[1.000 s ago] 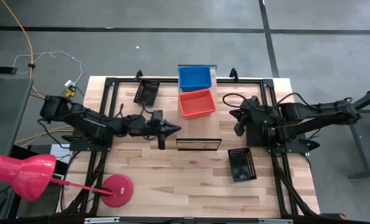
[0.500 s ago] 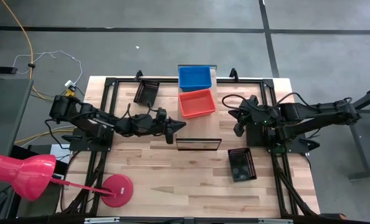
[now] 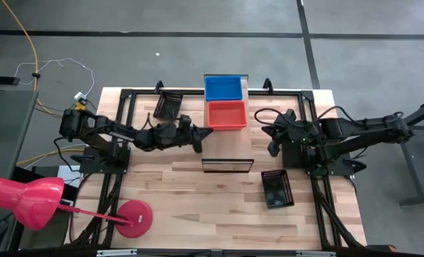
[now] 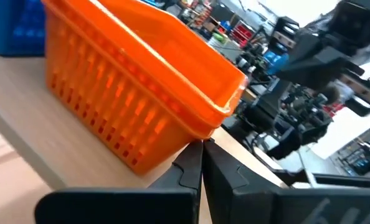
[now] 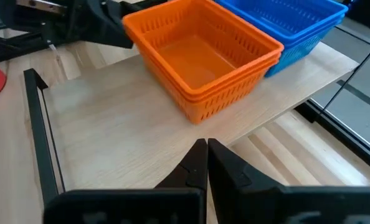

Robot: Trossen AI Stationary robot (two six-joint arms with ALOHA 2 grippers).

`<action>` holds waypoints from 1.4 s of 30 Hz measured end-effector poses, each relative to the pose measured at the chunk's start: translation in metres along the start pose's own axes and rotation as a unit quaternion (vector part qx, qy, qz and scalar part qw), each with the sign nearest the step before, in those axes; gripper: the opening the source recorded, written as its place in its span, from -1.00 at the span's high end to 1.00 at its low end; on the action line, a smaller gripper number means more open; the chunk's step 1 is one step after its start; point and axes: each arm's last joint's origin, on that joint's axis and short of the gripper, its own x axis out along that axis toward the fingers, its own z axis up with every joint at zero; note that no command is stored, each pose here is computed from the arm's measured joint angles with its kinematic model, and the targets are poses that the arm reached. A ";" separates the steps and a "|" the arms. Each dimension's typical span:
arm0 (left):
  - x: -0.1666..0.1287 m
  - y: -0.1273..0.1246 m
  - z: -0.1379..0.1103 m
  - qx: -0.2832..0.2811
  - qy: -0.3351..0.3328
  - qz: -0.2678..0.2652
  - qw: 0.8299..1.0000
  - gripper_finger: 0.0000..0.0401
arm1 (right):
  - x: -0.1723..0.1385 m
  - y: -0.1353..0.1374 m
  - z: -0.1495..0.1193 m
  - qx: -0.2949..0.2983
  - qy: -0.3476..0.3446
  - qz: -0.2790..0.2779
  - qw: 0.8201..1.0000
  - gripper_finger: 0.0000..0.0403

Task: Stack baskets on shelf by color
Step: Stack the orange bin on top of the orange bins on the shelf, then put the top black bin on the shelf

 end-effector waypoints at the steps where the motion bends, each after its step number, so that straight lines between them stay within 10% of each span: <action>1: 0.000 0.002 0.001 0.002 -0.002 0.004 1.000 1.00 | 0.000 0.000 0.000 0.002 0.001 0.003 1.000 1.00; 13: -0.023 -0.001 0.021 0.080 0.067 -0.014 0.994 1.00 | 0.000 0.002 -0.003 0.000 0.025 0.040 0.999 1.00; 23: -0.113 0.006 0.041 0.149 -0.048 -0.066 0.985 1.00 | 0.000 0.002 -0.003 0.006 0.031 0.048 0.998 1.00; 32: -0.131 0.040 0.014 0.257 0.068 0.081 0.961 0.99 | 0.000 0.003 -0.003 -0.008 0.028 0.051 0.998 1.00; 42: -0.116 0.055 0.039 0.304 0.254 0.282 0.874 0.65 | 0.000 0.003 -0.002 -0.018 0.026 0.050 0.998 1.00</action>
